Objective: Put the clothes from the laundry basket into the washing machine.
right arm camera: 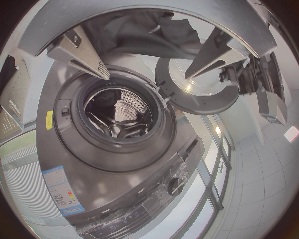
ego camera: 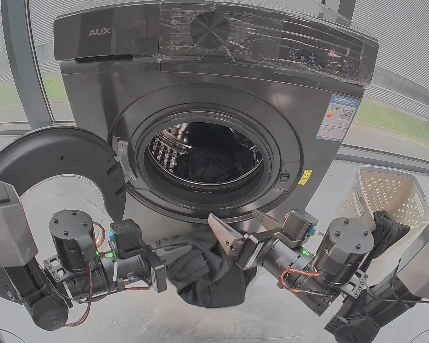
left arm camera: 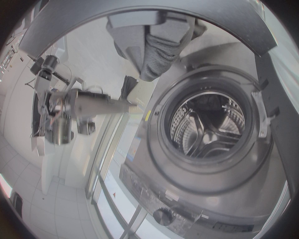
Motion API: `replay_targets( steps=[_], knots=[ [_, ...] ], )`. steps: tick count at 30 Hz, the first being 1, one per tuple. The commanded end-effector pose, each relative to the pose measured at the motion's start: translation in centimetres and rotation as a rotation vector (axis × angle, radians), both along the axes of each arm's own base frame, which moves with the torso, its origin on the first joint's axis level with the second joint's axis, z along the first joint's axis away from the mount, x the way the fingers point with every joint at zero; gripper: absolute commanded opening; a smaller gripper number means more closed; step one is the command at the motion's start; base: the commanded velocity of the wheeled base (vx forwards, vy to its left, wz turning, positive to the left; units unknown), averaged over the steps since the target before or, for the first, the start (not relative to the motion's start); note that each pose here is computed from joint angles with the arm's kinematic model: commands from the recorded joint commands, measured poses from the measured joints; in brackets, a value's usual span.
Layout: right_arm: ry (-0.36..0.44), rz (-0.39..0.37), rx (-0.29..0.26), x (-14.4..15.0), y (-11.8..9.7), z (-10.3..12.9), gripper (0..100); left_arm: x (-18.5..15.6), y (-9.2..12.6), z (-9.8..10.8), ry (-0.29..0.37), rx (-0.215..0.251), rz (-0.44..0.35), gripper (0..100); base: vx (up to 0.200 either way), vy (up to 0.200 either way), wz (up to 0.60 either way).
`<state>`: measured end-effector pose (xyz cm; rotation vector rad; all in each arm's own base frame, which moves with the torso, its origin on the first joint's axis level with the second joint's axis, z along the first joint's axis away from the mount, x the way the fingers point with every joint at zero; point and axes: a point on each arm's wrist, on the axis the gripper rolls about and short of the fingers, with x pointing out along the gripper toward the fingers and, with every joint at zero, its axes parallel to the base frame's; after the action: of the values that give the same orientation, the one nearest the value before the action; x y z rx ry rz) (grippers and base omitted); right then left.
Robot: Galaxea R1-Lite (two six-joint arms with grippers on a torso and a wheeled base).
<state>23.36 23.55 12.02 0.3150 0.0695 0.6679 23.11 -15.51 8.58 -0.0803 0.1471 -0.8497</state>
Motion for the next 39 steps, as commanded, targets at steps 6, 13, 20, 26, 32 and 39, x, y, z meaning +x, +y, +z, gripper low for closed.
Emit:
replay_targets(
  steps=[6, 13, 20, 26, 32, 39],
  knots=[
    [0.084, -0.039, -0.163, -0.5, -2.4, -3.1, 100, 1.7, -0.9, 3.6, -0.117, -0.128, 0.063, 0, 0.0, 0.0, 0.0],
    [0.126, -0.054, -0.222, -0.6, -3.3, -4.3, 100, 1.8, -1.0, 4.2, -0.129, -0.153, 0.074, 0, 0.0, 0.0, 0.0],
    [0.155, -0.053, -0.257, -0.3, -3.2, -5.6, 100, 1.7, -0.9, 4.5, -0.137, -0.159, 0.074, 0, 0.0, 0.0, 0.0],
    [0.172, -0.054, -0.275, -0.2, -3.1, -6.3, 100, 1.7, -1.0, 4.8, -0.146, -0.165, 0.069, 0, 0.0, 0.0, 0.0],
    [0.18, -0.037, -0.293, -0.3, -2.6, -7.2, 100, 1.8, -1.2, 4.9, -0.152, -0.17, 0.067, 0, 0.0, 0.0, 0.0],
    [0.182, -0.017, -0.301, -0.6, -2.2, -7.5, 100, 2.0, -1.2, 5.2, -0.161, -0.176, 0.07, 0, 0.0, 0.0, 0.0]
  ],
)
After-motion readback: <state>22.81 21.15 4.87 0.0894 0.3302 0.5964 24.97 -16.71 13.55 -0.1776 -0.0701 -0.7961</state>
